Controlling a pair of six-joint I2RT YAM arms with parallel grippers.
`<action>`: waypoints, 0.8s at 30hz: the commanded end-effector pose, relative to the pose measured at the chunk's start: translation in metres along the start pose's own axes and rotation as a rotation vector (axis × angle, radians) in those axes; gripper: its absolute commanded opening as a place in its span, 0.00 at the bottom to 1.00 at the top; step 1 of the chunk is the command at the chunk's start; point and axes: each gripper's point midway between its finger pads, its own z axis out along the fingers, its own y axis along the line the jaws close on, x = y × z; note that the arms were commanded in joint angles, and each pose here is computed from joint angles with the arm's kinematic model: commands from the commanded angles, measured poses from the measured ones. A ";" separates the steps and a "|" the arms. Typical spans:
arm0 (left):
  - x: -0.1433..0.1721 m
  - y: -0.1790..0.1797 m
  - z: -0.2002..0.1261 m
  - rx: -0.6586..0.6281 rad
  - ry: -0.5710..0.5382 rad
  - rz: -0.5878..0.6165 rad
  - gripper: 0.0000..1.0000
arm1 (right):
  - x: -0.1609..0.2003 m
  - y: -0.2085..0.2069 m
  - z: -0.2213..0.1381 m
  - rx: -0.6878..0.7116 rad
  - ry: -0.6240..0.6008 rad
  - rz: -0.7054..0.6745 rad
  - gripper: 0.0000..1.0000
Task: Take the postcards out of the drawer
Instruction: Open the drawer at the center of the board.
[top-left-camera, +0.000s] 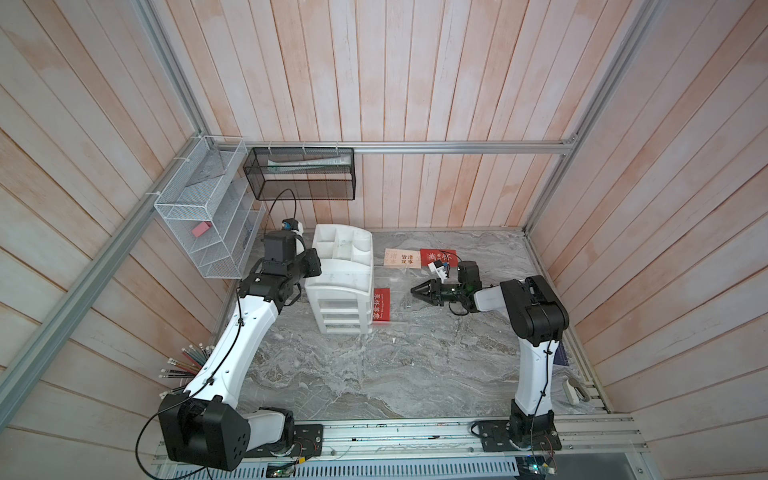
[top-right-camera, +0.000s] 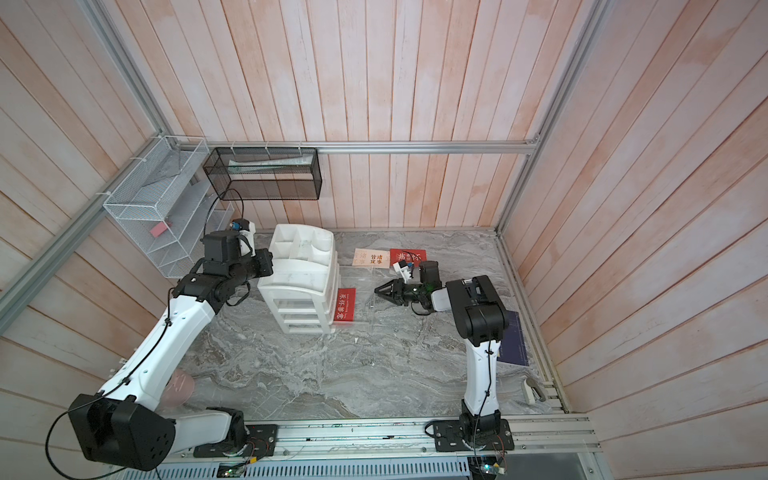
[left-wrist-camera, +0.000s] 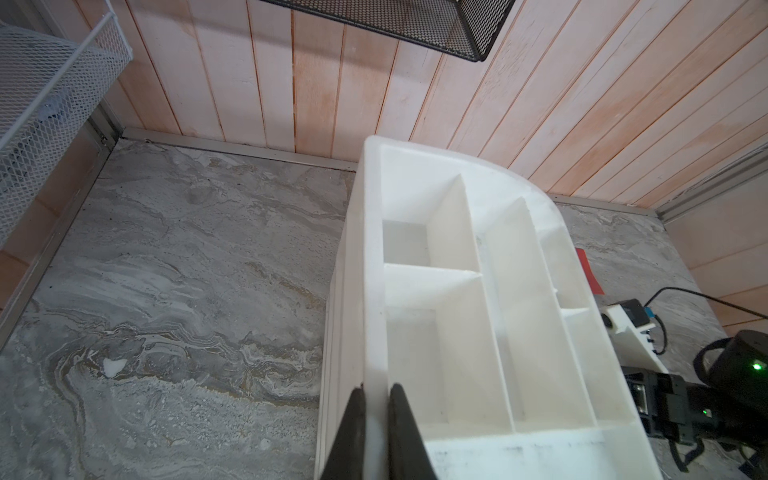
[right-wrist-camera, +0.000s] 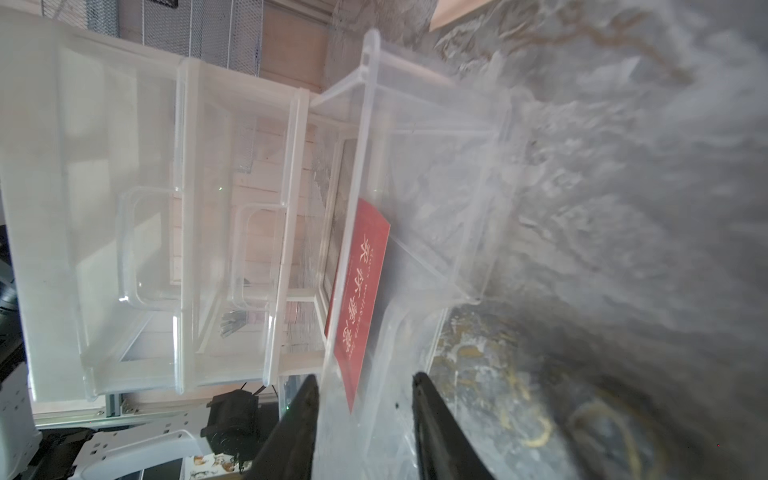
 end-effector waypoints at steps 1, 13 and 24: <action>-0.001 0.015 -0.009 -0.069 -0.013 0.007 0.09 | -0.019 -0.005 -0.013 0.065 -0.077 -0.052 0.41; 0.008 0.015 -0.016 -0.059 -0.013 -0.032 0.09 | -0.035 0.042 -0.034 0.158 -0.169 -0.155 0.45; 0.010 0.016 -0.021 -0.061 -0.020 -0.035 0.09 | -0.022 0.080 0.016 0.383 -0.084 -0.253 0.45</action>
